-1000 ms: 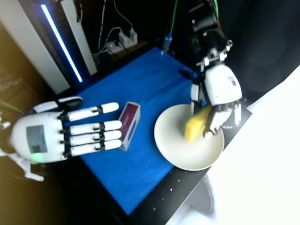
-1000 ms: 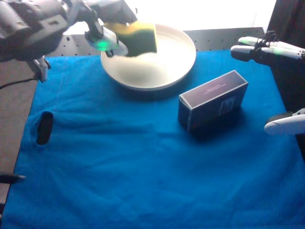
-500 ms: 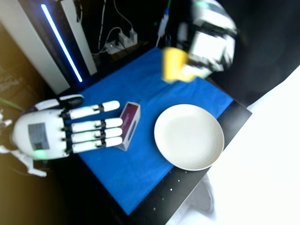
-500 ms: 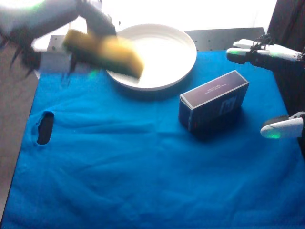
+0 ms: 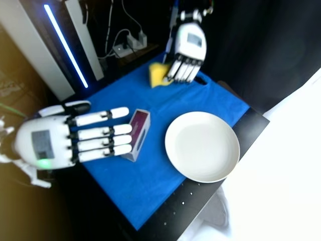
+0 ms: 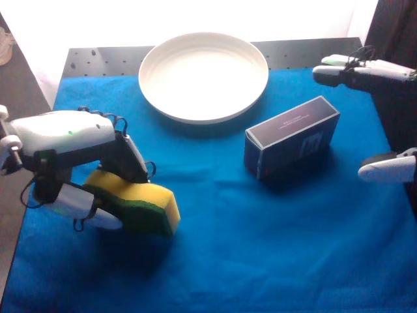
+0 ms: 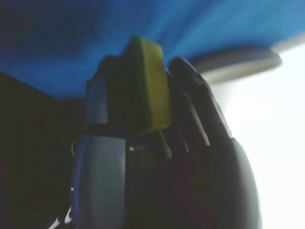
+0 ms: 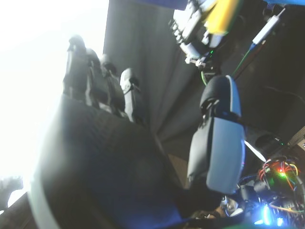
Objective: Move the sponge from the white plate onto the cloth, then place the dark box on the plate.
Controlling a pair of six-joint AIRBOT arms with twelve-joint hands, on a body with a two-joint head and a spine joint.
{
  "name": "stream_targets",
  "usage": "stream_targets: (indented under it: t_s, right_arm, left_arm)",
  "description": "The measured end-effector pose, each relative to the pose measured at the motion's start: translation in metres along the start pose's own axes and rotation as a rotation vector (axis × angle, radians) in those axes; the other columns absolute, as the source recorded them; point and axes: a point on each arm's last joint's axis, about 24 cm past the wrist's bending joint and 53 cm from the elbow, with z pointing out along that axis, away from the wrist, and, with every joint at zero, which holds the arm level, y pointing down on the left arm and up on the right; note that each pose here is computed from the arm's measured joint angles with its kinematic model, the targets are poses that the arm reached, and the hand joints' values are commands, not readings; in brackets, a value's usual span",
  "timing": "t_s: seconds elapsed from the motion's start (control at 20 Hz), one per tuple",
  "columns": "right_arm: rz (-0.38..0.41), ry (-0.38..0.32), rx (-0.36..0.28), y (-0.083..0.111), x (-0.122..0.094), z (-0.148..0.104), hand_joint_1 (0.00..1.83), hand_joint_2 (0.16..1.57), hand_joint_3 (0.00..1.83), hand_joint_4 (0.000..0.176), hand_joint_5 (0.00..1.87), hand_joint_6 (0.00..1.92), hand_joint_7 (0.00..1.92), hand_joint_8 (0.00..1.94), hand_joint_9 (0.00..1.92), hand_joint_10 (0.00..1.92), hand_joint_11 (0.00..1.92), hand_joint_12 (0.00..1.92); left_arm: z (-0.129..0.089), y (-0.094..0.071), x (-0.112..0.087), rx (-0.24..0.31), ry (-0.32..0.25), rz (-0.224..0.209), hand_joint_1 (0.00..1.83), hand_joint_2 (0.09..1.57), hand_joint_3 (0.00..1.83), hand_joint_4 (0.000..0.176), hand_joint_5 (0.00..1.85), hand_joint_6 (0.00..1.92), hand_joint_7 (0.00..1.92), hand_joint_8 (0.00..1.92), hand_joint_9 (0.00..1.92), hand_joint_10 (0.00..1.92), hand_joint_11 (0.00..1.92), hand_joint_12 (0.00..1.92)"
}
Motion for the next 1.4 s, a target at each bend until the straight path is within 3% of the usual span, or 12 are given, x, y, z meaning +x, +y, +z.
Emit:
stream_targets:
  t_s: [0.35, 0.45, 0.6, 0.65, 0.8, 0.85, 0.95, 1.0, 1.1, 1.15, 1.25, 1.4]
  right_arm:
    - [-0.082, -0.002, -0.038, 0.015, -0.020, 0.023, 0.96, 0.91, 0.00, 0.110, 0.23, 0.00, 0.18, 0.00, 0.14, 0.00, 0.15, 0.03]
    - [-0.128, 0.029, -0.005, 0.009, -0.018, 0.038, 0.81, 0.87, 0.00, 0.119, 0.24, 0.01, 0.23, 0.01, 0.20, 0.01, 0.19, 0.04]
    - [-0.188, 0.094, 0.053, -0.005, -0.005, 0.051, 0.84, 0.89, 0.00, 0.118, 0.24, 0.01, 0.19, 0.00, 0.14, 0.00, 0.16, 0.03]
    - [-0.215, 0.119, 0.072, -0.009, -0.001, 0.057, 0.86, 0.89, 0.00, 0.154, 0.25, 0.01, 0.18, 0.00, 0.15, 0.01, 0.20, 0.04]
    - [-0.235, 0.146, 0.135, -0.026, -0.003, 0.066, 0.93, 0.86, 0.00, 0.153, 0.25, 0.01, 0.19, 0.01, 0.15, 0.01, 0.20, 0.05]
    - [-0.226, 0.149, 0.153, -0.033, -0.003, 0.067, 0.89, 0.87, 0.00, 0.141, 0.29, 0.01, 0.25, 0.01, 0.20, 0.01, 0.22, 0.07]
    - [-0.228, 0.161, 0.182, -0.042, 0.001, 0.068, 0.98, 0.93, 0.00, 0.025, 0.57, 0.01, 0.58, 0.01, 0.56, 0.02, 0.47, 0.20]
    - [-0.228, 0.162, 0.181, -0.042, 0.001, 0.069, 0.99, 0.98, 0.00, 0.000, 0.75, 0.02, 0.75, 0.01, 0.74, 0.04, 0.46, 0.69]
    - [-0.222, 0.153, 0.180, -0.043, -0.001, 0.069, 1.02, 1.00, 0.00, 0.000, 0.87, 0.02, 0.86, 0.03, 0.84, 0.06, 0.42, 1.01]
    - [-0.224, 0.152, 0.182, -0.043, -0.001, 0.069, 1.18, 1.11, 0.01, 0.032, 0.99, 0.89, 0.96, 0.88, 1.00, 0.29, 0.50, 1.34]
    - [-0.218, 0.150, 0.177, -0.042, -0.002, 0.070, 1.25, 1.11, 0.00, 0.000, 1.02, 0.78, 0.99, 1.17, 0.92, 1.07, 0.73, 1.46]
    - [-0.197, 0.130, 0.142, -0.033, -0.005, 0.071, 1.24, 1.11, 0.00, 0.000, 1.01, 0.82, 0.99, 1.14, 0.86, 1.09, 0.69, 1.42]
  left_arm:
    - [-0.008, -0.001, -0.001, -0.004, -0.022, -0.024, 0.85, 0.84, 0.00, 0.007, 0.50, 0.00, 0.48, 0.00, 0.36, 0.42, 0.00, 1.41]
    - [-0.017, -0.012, -0.003, 0.020, -0.047, -0.006, 0.85, 0.78, 0.00, 0.089, 0.39, 0.00, 0.28, 0.00, 0.32, 0.13, 0.00, 1.19]
    - [-0.022, -0.015, -0.014, 0.032, -0.091, -0.012, 0.80, 0.78, 0.00, 0.113, 0.28, 0.00, 0.15, 0.00, 0.22, 0.03, 0.00, 1.03]
    - [-0.024, -0.017, -0.021, 0.042, -0.115, -0.021, 0.79, 0.79, 0.00, 0.166, 0.13, 0.00, 0.05, 0.00, 0.13, 0.00, 0.00, 0.62]
    - [-0.026, -0.029, -0.027, 0.083, -0.151, -0.026, 0.82, 0.79, 0.00, 0.168, 0.12, 0.00, 0.05, 0.00, 0.10, 0.00, 0.00, 0.32]
    - [-0.027, -0.033, -0.027, 0.095, -0.153, -0.023, 0.84, 0.79, 0.00, 0.166, 0.12, 0.00, 0.06, 0.01, 0.10, 0.00, 0.00, 0.31]
    - [-0.027, -0.032, -0.027, 0.092, -0.156, -0.027, 0.83, 0.80, 0.00, 0.167, 0.13, 0.00, 0.12, 0.00, 0.18, 0.02, 0.00, 0.55]
    - [-0.028, -0.030, -0.026, 0.090, -0.158, -0.035, 0.79, 0.80, 0.00, 0.164, 0.12, 0.00, 0.15, 0.01, 0.20, 0.02, 0.00, 0.60]
    - [-0.030, -0.025, -0.018, 0.073, -0.144, -0.056, 0.80, 0.80, 0.00, 0.164, 0.13, 0.00, 0.16, 0.00, 0.22, 0.02, 0.00, 0.64]
    - [-0.031, -0.022, -0.012, 0.065, -0.133, -0.064, 0.79, 0.80, 0.00, 0.148, 0.12, 0.00, 0.19, 0.00, 0.24, 0.01, 0.00, 0.59]
    - [-0.033, -0.018, -0.013, 0.055, -0.146, -0.090, 0.77, 0.82, 0.00, 0.155, 0.09, 0.00, 0.17, 0.01, 0.23, 0.00, 0.00, 0.48]
    - [-0.035, -0.016, -0.014, 0.053, -0.159, -0.101, 0.77, 0.82, 0.00, 0.171, 0.07, 0.01, 0.15, 0.01, 0.20, 0.01, 0.00, 0.34]
